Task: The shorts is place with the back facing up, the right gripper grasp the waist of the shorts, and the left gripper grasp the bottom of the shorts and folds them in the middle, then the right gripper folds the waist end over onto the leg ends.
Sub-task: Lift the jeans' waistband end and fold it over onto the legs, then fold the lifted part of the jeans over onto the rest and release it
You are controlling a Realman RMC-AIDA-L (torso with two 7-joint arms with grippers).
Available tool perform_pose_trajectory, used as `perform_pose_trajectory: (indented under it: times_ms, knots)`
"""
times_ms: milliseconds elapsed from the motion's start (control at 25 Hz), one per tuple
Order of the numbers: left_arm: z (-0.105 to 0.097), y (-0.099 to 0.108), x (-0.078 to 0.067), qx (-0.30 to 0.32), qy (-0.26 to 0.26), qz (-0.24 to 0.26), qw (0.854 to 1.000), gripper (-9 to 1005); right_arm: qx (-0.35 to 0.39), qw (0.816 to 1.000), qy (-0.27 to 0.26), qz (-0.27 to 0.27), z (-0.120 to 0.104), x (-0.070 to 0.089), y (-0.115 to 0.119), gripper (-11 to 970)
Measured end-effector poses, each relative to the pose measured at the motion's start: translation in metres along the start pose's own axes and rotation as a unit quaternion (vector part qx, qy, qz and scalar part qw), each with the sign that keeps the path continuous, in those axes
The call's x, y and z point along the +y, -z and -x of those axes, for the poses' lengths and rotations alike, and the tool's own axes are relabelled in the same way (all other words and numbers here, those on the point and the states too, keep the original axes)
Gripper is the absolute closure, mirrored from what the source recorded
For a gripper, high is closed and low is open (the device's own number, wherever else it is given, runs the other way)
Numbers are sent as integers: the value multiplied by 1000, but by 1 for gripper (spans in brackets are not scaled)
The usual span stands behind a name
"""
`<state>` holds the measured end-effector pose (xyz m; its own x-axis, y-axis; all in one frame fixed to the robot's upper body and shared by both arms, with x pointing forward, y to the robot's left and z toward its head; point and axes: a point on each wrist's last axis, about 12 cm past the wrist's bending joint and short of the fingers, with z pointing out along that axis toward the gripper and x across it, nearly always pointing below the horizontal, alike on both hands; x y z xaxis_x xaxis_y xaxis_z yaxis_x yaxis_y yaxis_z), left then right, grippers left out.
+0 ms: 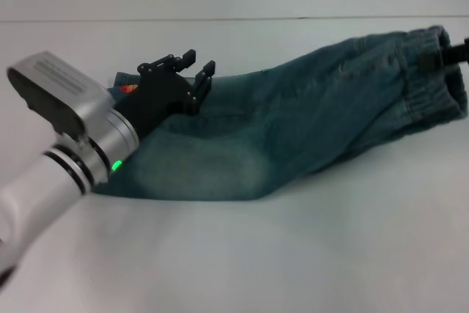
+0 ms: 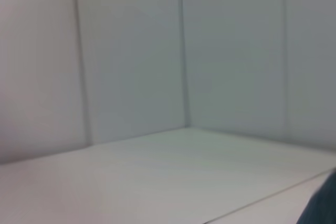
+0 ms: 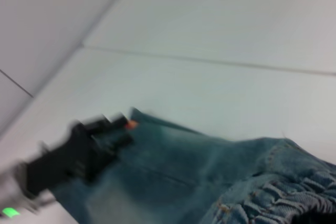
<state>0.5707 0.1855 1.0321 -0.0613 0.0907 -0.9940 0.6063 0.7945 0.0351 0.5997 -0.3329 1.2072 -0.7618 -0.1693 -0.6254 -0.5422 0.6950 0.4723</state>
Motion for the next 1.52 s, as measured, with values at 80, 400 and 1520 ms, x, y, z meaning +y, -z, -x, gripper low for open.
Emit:
perform_pose_trajectory:
  times_ms: [80, 400, 1520]
  knots:
    - [-6, -1, -10, 3, -37, 30, 999, 554, -13, 1000, -1, 16, 6, 5, 1, 853]
    - [-18, -4, -62, 34, -137, 47, 989, 840, -32, 998, 16, 45, 30, 20, -1, 858]
    - [-18, -15, -135, 76, -52, -114, 989, 996, -17, 990, 60, 124, 62, 60, -18, 857]
